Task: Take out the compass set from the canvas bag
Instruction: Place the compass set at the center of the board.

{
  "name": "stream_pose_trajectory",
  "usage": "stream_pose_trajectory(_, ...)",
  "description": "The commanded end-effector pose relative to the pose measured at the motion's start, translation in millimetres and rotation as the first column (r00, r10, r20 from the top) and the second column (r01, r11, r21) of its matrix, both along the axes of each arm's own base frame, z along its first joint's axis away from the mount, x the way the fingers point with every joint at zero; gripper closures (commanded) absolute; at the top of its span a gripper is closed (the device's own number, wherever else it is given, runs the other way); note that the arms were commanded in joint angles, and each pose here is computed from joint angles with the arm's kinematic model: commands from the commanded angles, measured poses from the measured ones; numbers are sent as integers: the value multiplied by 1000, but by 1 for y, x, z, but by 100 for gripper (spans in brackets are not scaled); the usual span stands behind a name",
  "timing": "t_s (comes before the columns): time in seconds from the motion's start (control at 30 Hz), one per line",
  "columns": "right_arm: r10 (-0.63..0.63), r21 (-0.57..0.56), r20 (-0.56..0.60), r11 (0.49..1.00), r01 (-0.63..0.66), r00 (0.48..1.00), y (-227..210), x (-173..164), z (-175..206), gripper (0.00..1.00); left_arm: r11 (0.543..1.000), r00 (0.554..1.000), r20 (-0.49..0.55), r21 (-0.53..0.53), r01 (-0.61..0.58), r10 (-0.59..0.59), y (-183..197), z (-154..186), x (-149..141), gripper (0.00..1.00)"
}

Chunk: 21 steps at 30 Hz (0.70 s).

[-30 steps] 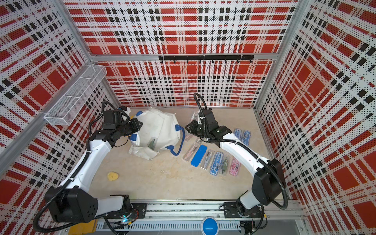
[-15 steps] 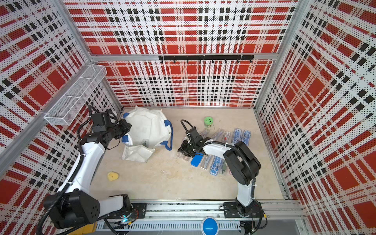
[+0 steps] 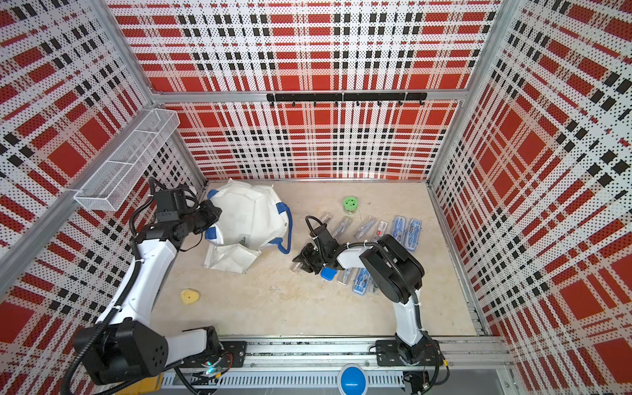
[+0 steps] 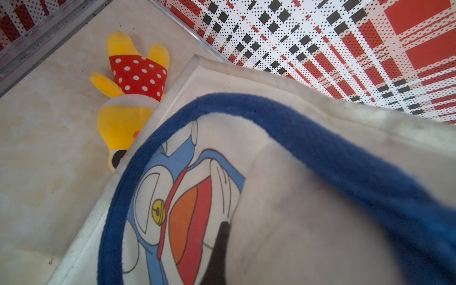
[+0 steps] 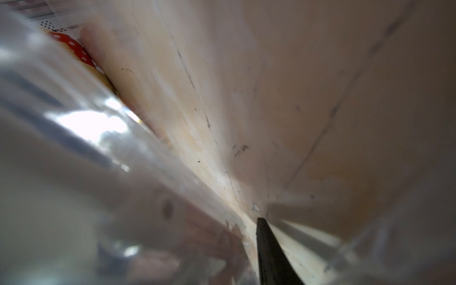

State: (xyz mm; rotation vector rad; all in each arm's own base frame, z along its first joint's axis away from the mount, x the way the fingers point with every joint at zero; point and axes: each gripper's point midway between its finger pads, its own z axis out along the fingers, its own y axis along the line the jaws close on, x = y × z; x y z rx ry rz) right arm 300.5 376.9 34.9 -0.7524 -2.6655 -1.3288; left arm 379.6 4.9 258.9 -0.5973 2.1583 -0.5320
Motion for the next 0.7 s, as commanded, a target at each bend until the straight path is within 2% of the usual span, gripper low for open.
stream_pose_trajectory(0.0,-18,34,29,999,17,999,6,8,15,65,1000,996,90,-6,9,-8,-4,27,1,100)
stream_pose_trajectory(0.2,-29,12,37,1000,28,999,2,8,19,48,1000,995,94,-5,18,-18,-7,29,2,100)
stream_pose_trajectory(0.3,-31,-15,44,999,31,999,-4,6,24,43,1000,995,98,-4,24,-23,-9,31,3,100)
stream_pose_trajectory(0.43,-42,-51,53,998,45,998,-15,1,34,42,999,994,105,2,36,-36,-12,34,5,100)
stream_pose_trajectory(0.67,-25,-110,139,993,41,990,-29,1,70,44,995,988,120,34,91,-95,-28,39,10,100)
